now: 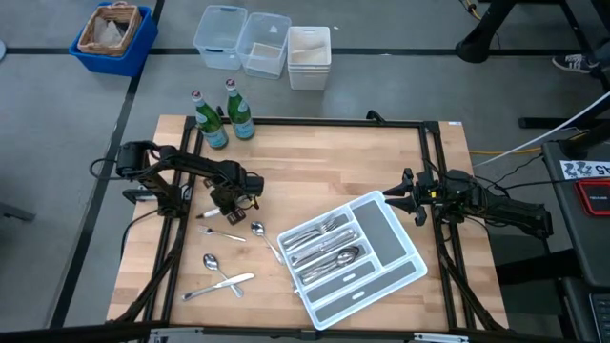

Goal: Sort silverware
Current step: Put the silver table knife into the white silverware tray

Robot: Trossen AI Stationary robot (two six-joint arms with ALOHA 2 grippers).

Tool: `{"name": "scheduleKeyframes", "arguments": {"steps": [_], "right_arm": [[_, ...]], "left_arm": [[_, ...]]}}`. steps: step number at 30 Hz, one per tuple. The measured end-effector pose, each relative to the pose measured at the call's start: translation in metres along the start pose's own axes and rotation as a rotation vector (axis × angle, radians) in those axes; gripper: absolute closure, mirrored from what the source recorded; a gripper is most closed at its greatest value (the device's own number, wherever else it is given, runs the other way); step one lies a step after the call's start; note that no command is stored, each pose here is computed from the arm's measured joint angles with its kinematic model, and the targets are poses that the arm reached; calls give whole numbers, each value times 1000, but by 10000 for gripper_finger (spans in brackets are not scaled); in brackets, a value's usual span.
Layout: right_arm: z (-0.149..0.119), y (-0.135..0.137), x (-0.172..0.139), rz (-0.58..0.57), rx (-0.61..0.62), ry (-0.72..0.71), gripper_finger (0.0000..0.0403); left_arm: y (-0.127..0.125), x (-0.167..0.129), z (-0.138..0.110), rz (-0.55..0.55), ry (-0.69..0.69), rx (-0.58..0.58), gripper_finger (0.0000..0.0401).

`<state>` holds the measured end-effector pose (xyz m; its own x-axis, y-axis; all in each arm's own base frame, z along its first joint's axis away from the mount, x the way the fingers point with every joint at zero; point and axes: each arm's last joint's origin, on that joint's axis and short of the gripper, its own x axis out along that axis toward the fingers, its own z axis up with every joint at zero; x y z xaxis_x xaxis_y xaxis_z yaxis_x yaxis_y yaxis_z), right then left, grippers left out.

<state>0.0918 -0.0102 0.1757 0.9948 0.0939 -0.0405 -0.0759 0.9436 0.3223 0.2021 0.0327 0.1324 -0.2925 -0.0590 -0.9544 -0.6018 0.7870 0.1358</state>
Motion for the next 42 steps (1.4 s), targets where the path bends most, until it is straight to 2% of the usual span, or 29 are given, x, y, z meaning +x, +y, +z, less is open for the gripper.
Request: {"name": "scheduleKeyframes", "arguments": {"steps": [13,22,38,42], "right_arm": [[0,0,0,0,0,0,260],[0,0,0,0,0,0,260],[0,0,0,0,0,0,260],[0,0,0,0,0,0,260]], "left_arm": [[-2,-1,2,-15,-18,46,306],[-7,-13,11,-52,-97,76,306],[-5,0,9,-59,-114,67,306],[-6,0,9,-61,-116,65,328]]}}
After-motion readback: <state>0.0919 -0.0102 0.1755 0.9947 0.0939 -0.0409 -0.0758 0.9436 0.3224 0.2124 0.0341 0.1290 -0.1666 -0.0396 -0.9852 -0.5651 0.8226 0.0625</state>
